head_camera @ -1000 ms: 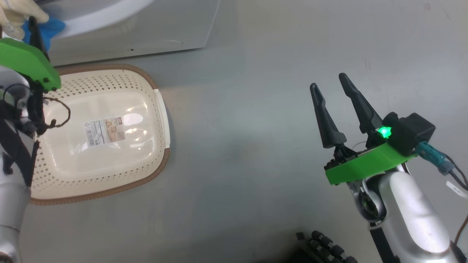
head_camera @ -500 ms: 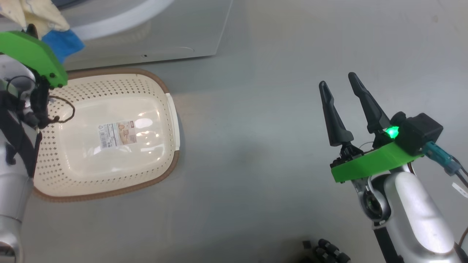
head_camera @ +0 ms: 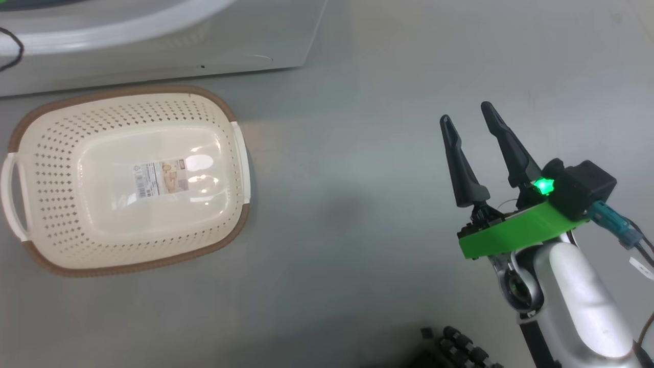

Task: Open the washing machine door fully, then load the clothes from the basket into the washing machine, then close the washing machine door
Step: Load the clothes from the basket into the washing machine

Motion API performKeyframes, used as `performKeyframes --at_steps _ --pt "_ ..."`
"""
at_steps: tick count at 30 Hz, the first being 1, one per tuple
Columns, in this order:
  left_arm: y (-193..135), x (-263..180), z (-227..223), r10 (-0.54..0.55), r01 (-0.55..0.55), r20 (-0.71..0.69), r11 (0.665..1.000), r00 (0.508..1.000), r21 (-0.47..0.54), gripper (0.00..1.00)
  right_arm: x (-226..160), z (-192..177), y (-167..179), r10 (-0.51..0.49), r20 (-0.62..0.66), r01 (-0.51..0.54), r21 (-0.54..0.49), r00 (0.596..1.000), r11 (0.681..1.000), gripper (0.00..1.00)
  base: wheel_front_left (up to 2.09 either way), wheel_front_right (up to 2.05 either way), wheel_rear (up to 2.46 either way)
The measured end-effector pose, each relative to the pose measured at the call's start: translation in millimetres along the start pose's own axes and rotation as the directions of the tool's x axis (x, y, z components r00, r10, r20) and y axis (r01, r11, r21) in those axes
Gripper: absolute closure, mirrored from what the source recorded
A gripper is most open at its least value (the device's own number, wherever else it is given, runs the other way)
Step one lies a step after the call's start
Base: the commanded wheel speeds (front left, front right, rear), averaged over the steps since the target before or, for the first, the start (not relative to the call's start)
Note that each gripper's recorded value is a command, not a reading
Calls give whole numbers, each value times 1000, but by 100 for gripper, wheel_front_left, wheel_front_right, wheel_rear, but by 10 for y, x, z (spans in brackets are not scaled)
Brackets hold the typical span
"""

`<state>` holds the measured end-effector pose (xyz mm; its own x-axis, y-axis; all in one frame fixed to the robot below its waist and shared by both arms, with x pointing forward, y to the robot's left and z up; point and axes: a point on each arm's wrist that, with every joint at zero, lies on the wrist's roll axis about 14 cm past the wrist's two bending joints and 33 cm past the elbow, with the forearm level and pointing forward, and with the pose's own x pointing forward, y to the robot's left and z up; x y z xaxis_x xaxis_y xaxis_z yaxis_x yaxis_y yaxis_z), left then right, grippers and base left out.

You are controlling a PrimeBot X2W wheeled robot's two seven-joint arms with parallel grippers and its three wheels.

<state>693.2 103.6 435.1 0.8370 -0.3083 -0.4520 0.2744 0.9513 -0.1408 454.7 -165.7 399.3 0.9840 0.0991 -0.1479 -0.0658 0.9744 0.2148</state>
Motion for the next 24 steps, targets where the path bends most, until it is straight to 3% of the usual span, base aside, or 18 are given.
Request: performKeyframes --at_steps 9,14,20,24 --pt "168 357 -48 34 -34 12 999 999 13 100 30 -140 -124 -30 -35 31 20 999 999 0 0 0 0" --pt "284 595 176 49 -58 143 997 988 58 100 49 -221 -213 -52 -56 54 36 997 998 0 0 0 0" --pt "304 824 482 31 -57 366 997 930 59 100 25 -283 -378 -96 -78 99 34 992 995 0 0 0 0" --pt "305 969 479 12 -58 442 994 897 90 100 -1 -327 -475 -124 -93 127 29 988 991 0 0 0 0"
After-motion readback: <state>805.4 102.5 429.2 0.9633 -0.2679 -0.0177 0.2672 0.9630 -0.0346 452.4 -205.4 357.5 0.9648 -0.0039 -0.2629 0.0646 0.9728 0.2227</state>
